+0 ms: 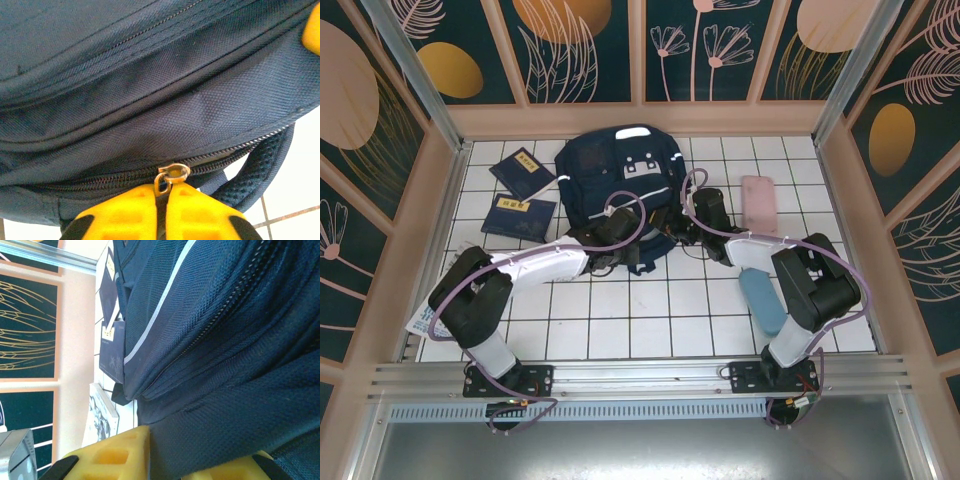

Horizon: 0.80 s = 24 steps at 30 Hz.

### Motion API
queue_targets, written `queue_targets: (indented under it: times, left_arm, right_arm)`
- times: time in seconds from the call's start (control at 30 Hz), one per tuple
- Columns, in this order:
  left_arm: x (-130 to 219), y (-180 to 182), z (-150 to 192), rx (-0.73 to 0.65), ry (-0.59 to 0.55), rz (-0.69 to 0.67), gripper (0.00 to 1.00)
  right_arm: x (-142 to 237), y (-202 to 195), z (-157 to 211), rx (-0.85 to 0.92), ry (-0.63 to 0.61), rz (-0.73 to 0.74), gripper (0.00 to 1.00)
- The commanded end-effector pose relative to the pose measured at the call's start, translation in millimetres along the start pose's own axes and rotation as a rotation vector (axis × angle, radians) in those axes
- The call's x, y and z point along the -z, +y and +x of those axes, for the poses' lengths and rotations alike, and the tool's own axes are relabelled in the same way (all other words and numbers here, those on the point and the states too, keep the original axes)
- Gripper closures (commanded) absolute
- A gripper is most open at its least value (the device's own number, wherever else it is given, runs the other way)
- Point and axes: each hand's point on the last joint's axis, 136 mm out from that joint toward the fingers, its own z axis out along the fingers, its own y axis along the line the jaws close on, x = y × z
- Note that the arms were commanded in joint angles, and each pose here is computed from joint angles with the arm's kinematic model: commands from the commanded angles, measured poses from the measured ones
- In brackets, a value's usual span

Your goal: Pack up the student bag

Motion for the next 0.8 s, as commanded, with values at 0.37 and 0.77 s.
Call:
queue_targets:
  times: [0.37, 0.77]
  left_arm:
    - [28, 36, -6, -0.055, -0.036, -0.162, 1.00]
    - [41, 84, -17, 0.020, -0.058, -0.235, 1.00]
  right_arm:
    - [26, -18, -41, -0.037, -0.184, 0.063, 0.83]
    - [36, -33, -55, -0.054, -0.236, 0.094, 0.87]
